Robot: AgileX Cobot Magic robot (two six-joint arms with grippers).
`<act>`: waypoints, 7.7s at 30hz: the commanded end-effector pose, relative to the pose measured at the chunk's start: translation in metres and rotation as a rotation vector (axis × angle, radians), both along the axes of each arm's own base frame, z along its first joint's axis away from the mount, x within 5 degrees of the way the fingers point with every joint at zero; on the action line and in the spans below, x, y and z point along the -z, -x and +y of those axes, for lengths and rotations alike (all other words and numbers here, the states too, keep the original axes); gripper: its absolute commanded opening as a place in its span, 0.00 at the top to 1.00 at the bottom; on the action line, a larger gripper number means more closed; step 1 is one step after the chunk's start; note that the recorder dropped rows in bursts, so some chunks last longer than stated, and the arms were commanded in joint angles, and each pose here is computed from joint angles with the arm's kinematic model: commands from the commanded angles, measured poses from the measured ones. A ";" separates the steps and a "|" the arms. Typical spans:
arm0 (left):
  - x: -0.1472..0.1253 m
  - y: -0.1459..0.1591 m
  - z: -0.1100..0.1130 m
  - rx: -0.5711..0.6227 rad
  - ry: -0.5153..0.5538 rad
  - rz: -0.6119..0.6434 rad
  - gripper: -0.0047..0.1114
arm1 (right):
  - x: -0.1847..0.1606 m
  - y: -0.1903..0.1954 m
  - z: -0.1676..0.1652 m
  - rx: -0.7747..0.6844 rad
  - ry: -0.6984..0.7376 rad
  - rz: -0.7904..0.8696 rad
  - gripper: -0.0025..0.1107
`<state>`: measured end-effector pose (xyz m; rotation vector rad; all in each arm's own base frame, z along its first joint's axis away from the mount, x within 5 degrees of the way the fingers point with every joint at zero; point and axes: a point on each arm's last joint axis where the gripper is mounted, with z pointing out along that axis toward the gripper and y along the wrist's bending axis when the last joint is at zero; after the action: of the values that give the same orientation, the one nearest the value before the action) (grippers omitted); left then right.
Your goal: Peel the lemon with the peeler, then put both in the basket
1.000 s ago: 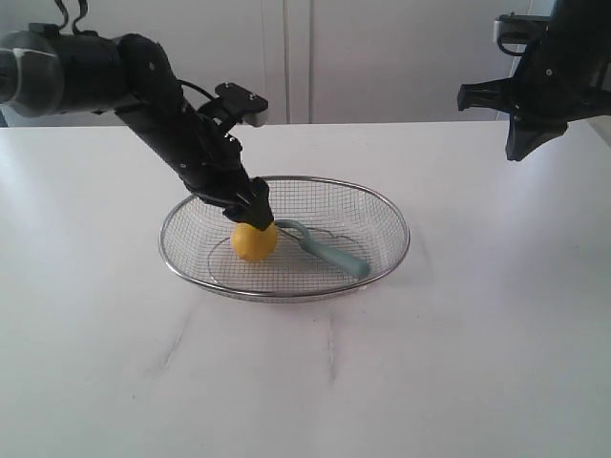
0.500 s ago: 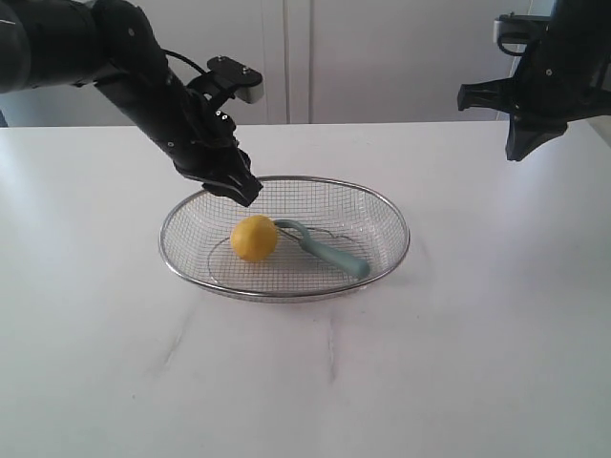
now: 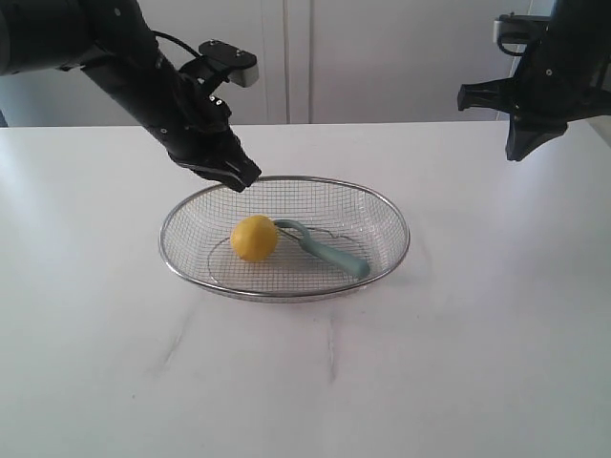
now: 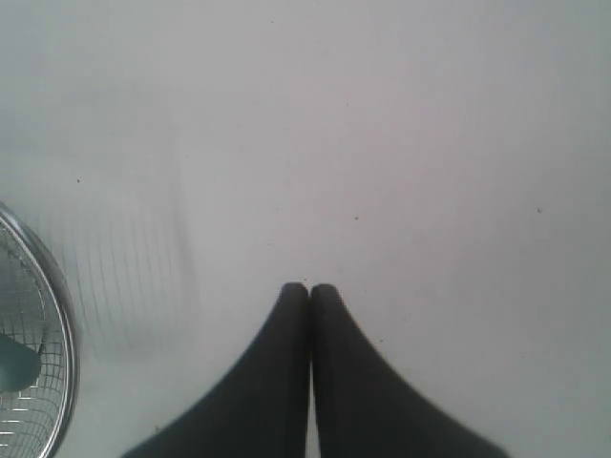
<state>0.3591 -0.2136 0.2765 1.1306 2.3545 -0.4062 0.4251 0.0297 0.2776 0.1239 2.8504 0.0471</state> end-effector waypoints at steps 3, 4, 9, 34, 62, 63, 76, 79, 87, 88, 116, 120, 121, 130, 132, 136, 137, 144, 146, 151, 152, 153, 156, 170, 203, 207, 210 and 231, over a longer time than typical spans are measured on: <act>-0.010 0.006 0.010 -0.044 0.015 0.055 0.96 | -0.005 0.001 -0.003 0.003 0.000 -0.020 0.98; -0.010 0.005 0.013 -0.059 0.014 0.070 0.96 | -0.005 0.001 -0.003 0.003 0.000 -0.020 0.98; -0.007 0.001 0.033 -0.134 0.005 0.153 0.96 | -0.005 0.001 -0.003 0.003 0.000 -0.020 0.98; -0.010 -0.007 0.105 -0.373 -0.128 0.274 0.96 | -0.005 0.001 -0.003 0.003 0.000 -0.020 0.98; -0.053 0.016 0.131 -0.553 -0.176 0.021 0.96 | -0.005 0.001 -0.003 0.003 0.000 -0.020 0.98; -0.052 0.018 0.132 -0.564 -0.186 0.020 0.96 | -0.005 0.001 -0.003 0.003 0.000 -0.020 0.98; -0.067 0.046 0.142 -0.600 -0.217 0.036 0.96 | -0.005 0.001 -0.003 0.003 0.000 -0.020 0.98; -0.067 0.048 0.143 -0.600 -0.224 0.046 0.96 | -0.005 0.001 -0.003 0.003 0.000 -0.020 0.98; -0.067 0.049 0.143 -0.600 -0.229 0.055 0.96 | -0.005 0.001 -0.003 0.003 0.000 -0.020 0.98; -0.067 0.049 0.143 -0.600 -0.229 0.055 0.96 | -0.005 0.001 -0.003 0.003 0.000 -0.020 0.98; -0.049 0.095 0.151 -0.598 -0.162 0.020 0.96 | -0.005 0.001 -0.003 0.003 0.000 -0.020 0.98; -0.044 0.106 0.154 -0.600 -0.130 -0.033 0.96 | -0.005 0.001 -0.003 0.003 0.000 -0.020 0.98; -0.042 0.109 0.154 -0.601 -0.121 -0.041 0.96 | -0.005 0.001 -0.003 0.003 0.000 -0.020 0.98; -0.035 0.142 0.162 -0.608 -0.073 -0.105 0.96 | -0.005 0.001 -0.003 0.003 0.000 -0.020 0.98; -0.032 0.150 0.168 -0.637 -0.052 -0.090 0.96 | -0.005 0.001 -0.003 0.003 0.000 -0.020 0.98; -0.026 0.170 0.186 -0.742 0.009 -0.069 0.96 | -0.005 0.001 -0.003 0.003 0.000 -0.020 0.98; -0.025 0.174 0.189 -0.760 0.020 -0.079 0.96 | -0.005 0.001 -0.003 0.003 0.000 -0.020 0.98; -0.026 0.213 0.206 -0.855 0.102 -0.220 0.96 | -0.005 0.001 -0.003 0.003 0.000 -0.020 0.98; -0.025 0.223 0.209 -0.880 0.107 -0.239 0.96 | -0.005 0.001 -0.003 0.003 0.000 -0.020 0.98; -0.016 0.242 0.213 -0.909 0.118 -0.271 0.96 | -0.005 0.001 -0.003 0.003 0.000 -0.020 0.98; -0.015 0.245 0.213 -0.909 0.121 -0.277 0.96 | -0.005 0.001 -0.003 0.003 0.000 -0.020 0.98; -0.014 0.248 0.212 -0.909 0.124 -0.283 0.96 | -0.005 0.001 -0.003 0.003 0.000 -0.020 0.98; -0.009 0.258 0.213 -0.914 0.132 -0.302 0.96 | -0.005 0.001 -0.003 0.003 0.000 -0.020 0.98; 0.025 0.302 0.211 -0.904 0.174 -0.411 0.96 | -0.005 0.001 -0.003 0.003 0.000 -0.020 0.98; 0.118 0.312 0.214 -0.882 0.124 -0.518 0.96 | -0.005 0.000 -0.003 0.003 -0.001 -0.028 0.98; 0.117 0.310 0.215 -0.873 0.127 -0.570 0.96 | -0.006 -0.002 -0.003 0.003 -0.002 -0.049 0.98; 0.116 0.310 0.215 -0.869 0.125 -0.573 0.96 | -0.006 -0.003 -0.003 0.003 -0.003 -0.065 0.98; 0.116 0.310 0.215 -0.870 0.125 -0.573 0.96 | -0.007 -0.004 -0.003 0.003 -0.004 -0.072 0.98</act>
<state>0.0490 0.0010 0.1615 0.0670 2.0107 0.0808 0.4295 0.0300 0.2791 0.1217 2.7992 0.0546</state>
